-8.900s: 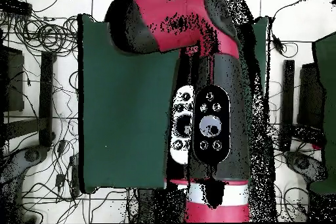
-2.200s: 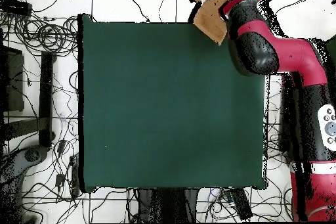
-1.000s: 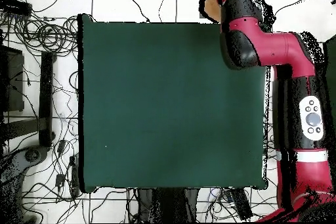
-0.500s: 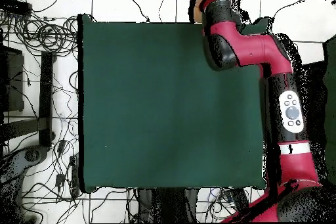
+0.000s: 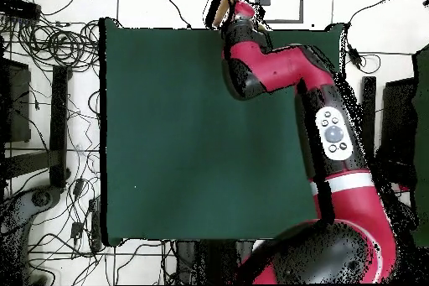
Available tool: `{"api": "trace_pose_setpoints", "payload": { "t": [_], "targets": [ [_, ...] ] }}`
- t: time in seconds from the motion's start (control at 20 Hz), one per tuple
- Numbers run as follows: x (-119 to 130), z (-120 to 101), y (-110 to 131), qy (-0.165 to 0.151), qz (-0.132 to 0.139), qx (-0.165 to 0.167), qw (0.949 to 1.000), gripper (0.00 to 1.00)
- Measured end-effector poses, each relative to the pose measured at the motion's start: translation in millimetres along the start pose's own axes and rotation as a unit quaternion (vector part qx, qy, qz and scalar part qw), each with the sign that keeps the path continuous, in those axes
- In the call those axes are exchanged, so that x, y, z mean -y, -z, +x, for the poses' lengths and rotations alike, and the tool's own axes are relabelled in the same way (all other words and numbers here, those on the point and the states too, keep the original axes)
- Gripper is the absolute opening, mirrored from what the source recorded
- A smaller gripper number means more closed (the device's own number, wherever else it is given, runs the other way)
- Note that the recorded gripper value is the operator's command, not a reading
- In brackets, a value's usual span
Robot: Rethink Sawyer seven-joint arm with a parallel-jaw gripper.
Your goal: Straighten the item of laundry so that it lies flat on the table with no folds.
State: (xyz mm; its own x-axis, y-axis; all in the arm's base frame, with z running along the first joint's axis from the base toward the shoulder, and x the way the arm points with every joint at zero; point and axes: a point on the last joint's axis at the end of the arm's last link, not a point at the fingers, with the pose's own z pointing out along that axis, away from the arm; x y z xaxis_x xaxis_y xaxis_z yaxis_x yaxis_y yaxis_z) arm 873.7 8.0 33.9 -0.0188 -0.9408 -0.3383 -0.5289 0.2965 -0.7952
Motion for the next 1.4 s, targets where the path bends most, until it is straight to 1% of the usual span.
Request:
{"api": "trace_pose_setpoints", "payload": {
  "t": [0.2,0.25,0.3,0.5,0.65,0.8,0.9,1.0,1.05,1.1,1.2,1.3,1.4],
  "targets": [
    [-19.7,-16.9,8.6,-0.019,-0.026,-0.017,0.9993,0.0],
    [-22.2,-18.5,10.2,-0.022,-0.03,-0.019,0.9991,0.0],
    [-28.5,-22.3,16.0,-0.03,-0.038,-0.026,0.9985,0.0],
    [-34.8,-23.2,26.3,-0.039,-0.05,-0.035,0.9974,0.0],
    [-37.4,-17.7,38.2,-0.049,-0.06,-0.043,0.996,0.0],
    [-39.0,-8.9,47.0,-0.065,-0.068,-0.049,0.9944,0.0],
    [-42.1,7.6,56.9,-0.089,-0.076,-0.057,0.9916,0.0],
    [-43.3,17.1,62.5,-0.103,-0.081,-0.061,0.9895,0.0],
    [-44.7,28.1,69.3,-0.122,-0.088,-0.067,0.9864,0.0],
    [-45.9,35.0,73.5,-0.132,-0.093,-0.072,0.9842,0.0],
    [-48.3,42.3,78.2,-0.142,-0.1,-0.077,0.9818,0.0],
    [-56.7,53.7,87.1,-0.157,-0.115,-0.087,0.977,0.0],
    [-61.2,53.7,89.7,-0.159,-0.121,-0.089,0.9758,0.0]
  ]
}}
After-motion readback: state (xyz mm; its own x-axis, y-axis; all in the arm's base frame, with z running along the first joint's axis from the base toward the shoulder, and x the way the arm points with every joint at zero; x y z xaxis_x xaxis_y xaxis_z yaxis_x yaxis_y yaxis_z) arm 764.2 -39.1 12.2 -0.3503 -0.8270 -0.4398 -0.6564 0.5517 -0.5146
